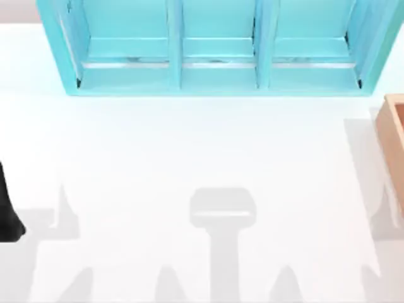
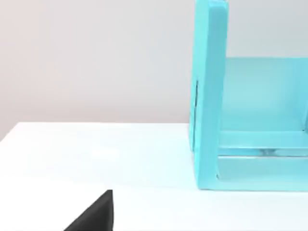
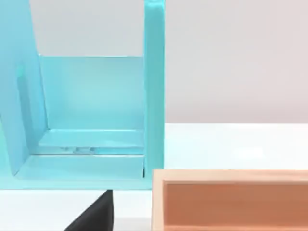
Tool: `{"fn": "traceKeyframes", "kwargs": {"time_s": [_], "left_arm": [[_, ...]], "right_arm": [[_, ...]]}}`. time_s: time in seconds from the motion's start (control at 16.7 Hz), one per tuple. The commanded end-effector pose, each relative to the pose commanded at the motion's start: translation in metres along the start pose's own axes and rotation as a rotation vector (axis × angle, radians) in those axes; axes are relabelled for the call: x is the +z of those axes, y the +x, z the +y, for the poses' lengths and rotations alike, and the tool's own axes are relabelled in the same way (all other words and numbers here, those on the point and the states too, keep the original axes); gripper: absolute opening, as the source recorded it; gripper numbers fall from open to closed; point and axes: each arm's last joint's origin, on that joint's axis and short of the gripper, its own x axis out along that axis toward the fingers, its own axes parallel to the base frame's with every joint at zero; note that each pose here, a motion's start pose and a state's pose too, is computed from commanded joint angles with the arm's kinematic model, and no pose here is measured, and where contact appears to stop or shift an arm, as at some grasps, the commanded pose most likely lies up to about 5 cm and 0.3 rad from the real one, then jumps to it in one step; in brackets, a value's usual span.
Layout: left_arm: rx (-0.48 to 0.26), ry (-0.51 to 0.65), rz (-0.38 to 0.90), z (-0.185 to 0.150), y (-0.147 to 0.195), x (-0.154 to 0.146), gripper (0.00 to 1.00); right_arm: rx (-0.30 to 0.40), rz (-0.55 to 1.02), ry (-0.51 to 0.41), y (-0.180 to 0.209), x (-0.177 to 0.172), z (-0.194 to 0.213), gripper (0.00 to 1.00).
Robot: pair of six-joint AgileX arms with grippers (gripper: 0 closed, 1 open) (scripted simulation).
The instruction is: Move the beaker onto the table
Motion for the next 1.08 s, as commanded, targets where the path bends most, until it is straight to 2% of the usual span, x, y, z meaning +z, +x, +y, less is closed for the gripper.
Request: {"fn": "traceKeyframes", "kwargs": {"time_s": [0.24,0.42,0.6,0.78,1.08], "left_arm": [[0.000,0.000,0.000,0.000,0.000,0.000,1.00],[0.000,0.000,0.000,0.000,0.000,0.000,1.00],[0.000,0.000,0.000,0.000,0.000,0.000,1.00],[0.000,0.000,0.000,0.000,0.000,0.000,1.00],[0.000,0.000,0.000,0.000,0.000,0.000,1.00]], "right_arm": [[-0.014,0.034,-0.015,0.000,0.005,-0.002,1.00],[-0.060,0.168,-0.062,0.002,0.025,-0.007,1.00],[-0.111,0.409,-0.113,0.012,0.051,-0.016,1.00],[-0.140,0.713,-0.140,0.033,0.075,-0.032,1.00],[-0.109,1.210,-0.101,0.079,0.095,-0.071,1.00]]}}
